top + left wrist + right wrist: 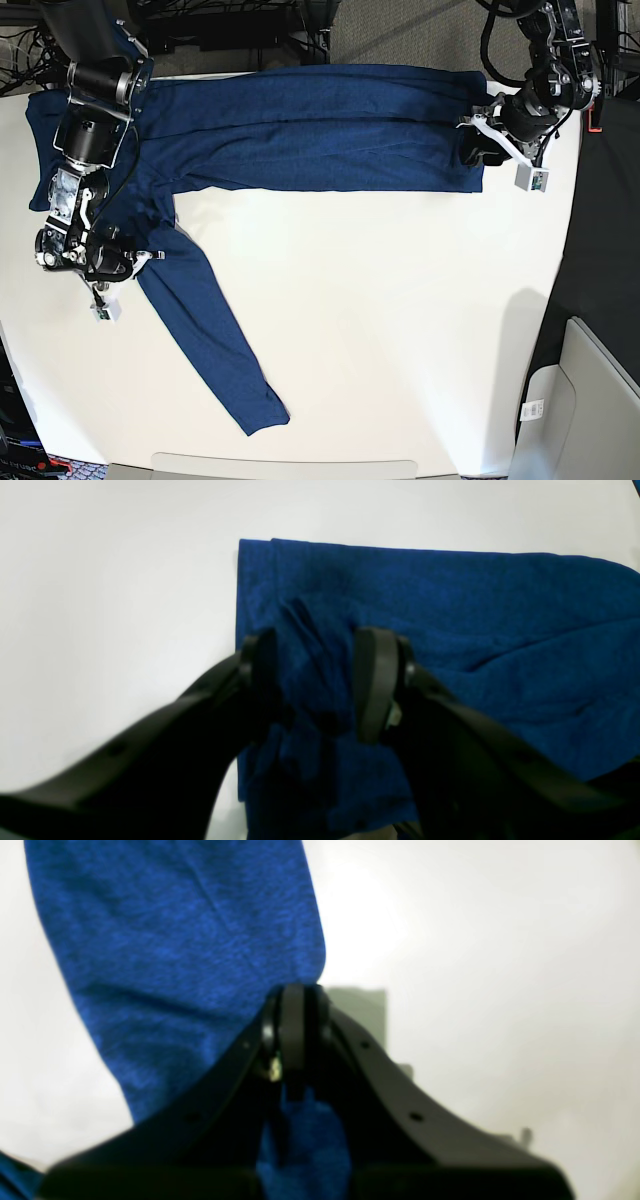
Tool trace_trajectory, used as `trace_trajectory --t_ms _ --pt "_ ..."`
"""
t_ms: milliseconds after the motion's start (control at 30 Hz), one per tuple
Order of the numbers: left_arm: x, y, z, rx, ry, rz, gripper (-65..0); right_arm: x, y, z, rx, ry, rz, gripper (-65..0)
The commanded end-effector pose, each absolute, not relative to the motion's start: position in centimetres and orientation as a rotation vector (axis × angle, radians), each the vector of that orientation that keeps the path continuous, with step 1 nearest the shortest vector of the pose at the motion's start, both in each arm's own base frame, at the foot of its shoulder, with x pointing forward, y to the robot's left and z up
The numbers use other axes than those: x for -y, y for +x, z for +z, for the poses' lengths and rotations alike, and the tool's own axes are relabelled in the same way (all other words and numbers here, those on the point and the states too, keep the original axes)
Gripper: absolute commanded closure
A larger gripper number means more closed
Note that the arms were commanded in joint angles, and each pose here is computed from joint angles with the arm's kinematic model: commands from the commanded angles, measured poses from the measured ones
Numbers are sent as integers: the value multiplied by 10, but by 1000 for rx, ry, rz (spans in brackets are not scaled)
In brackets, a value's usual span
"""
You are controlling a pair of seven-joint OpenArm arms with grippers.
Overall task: Fold the T-shirt properly
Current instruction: 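Grasp the trailing sleeve with the right gripper and fold it onto the strip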
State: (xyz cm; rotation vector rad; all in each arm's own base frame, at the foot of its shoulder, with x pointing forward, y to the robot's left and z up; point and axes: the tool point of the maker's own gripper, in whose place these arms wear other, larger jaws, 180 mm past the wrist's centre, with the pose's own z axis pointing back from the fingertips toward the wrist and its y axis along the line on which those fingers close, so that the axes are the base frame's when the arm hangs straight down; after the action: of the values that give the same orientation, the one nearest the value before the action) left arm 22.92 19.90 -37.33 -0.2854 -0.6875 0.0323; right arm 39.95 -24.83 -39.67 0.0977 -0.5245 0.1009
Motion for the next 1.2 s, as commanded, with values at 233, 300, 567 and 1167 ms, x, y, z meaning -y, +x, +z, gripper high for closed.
trace_trajectory --t_ms 233,300,567,1167 --pt "-201 237 -362 735 -283 24 -248 234 386 -379 583 274 79 -5" --pt "-201 237 -362 735 -283 24 -248 221 381 -364 612 338 97 -5" --pt "-200 236 -363 732 -286 24 -248 183 325 -344 672 478 328 -5" --pt "-193 235 -366 729 -306 38 -248 138 214 -325 616 573 528 -5"
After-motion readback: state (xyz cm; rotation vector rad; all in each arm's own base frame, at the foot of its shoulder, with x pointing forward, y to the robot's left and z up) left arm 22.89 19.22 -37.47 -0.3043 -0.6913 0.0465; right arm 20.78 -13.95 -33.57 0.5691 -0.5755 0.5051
